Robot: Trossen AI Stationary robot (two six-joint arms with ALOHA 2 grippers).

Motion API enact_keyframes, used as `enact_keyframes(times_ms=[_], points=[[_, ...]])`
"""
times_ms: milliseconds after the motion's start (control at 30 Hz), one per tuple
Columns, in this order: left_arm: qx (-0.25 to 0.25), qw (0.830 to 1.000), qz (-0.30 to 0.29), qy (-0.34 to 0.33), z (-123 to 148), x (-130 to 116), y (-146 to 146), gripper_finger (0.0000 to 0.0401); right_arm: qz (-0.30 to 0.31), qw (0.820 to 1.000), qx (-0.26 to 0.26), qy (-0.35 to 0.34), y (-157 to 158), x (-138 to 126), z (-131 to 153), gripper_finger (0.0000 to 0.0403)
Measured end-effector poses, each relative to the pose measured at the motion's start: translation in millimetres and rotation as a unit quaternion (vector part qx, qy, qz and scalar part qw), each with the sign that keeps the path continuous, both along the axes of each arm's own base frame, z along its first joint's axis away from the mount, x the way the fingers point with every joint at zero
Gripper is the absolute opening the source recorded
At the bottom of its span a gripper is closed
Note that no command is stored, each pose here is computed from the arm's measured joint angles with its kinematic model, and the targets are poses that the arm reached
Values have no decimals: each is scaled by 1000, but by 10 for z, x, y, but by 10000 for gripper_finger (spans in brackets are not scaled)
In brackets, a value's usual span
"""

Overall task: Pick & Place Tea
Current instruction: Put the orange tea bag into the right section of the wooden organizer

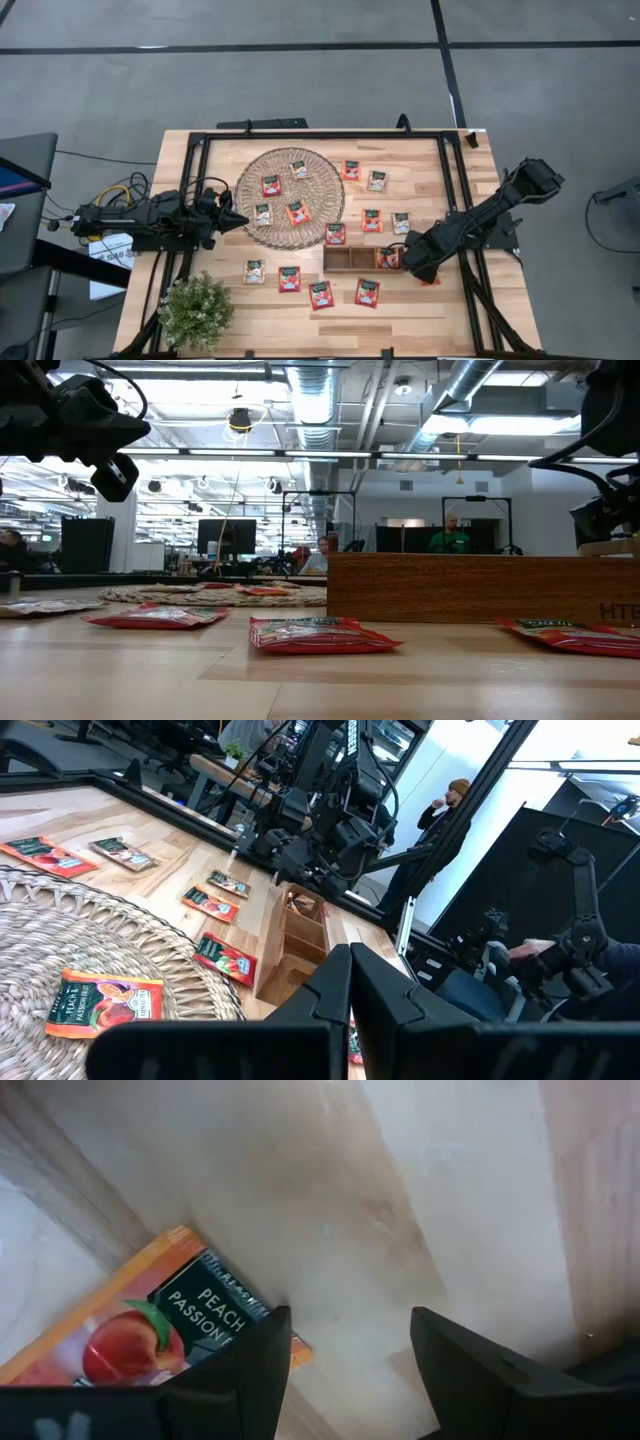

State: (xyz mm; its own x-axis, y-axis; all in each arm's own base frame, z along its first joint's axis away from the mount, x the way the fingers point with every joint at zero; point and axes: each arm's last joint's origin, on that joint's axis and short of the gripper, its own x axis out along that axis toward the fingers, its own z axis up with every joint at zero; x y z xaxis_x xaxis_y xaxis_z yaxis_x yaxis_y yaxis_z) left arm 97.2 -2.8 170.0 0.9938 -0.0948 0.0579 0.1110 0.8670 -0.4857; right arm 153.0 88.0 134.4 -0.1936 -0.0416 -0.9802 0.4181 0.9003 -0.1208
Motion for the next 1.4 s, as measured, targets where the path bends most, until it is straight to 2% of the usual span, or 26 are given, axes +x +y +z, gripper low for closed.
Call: enact_keyframes(times_ms=[300,500,933,1033,1233,1400], points=[[0,1000,0,0,-1,0,0,0,15,999,19,-37,51,49,166,198],[0,1000,0,1,-2,0,0,0,45,998,47,-26,100,25,177,198],[2,1000,1,3,-6,0,0,0,123,991,41,-30,48,61,164,198],[2,1000,1,3,-7,0,0,0,133,990,37,-18,19,95,116,198],[2,1000,1,3,-7,0,0,0,176,982,63,17,71,189,-85,198],[2,1000,1,4,-7,0,0,0,179,981,63,41,81,211,-157,198]])
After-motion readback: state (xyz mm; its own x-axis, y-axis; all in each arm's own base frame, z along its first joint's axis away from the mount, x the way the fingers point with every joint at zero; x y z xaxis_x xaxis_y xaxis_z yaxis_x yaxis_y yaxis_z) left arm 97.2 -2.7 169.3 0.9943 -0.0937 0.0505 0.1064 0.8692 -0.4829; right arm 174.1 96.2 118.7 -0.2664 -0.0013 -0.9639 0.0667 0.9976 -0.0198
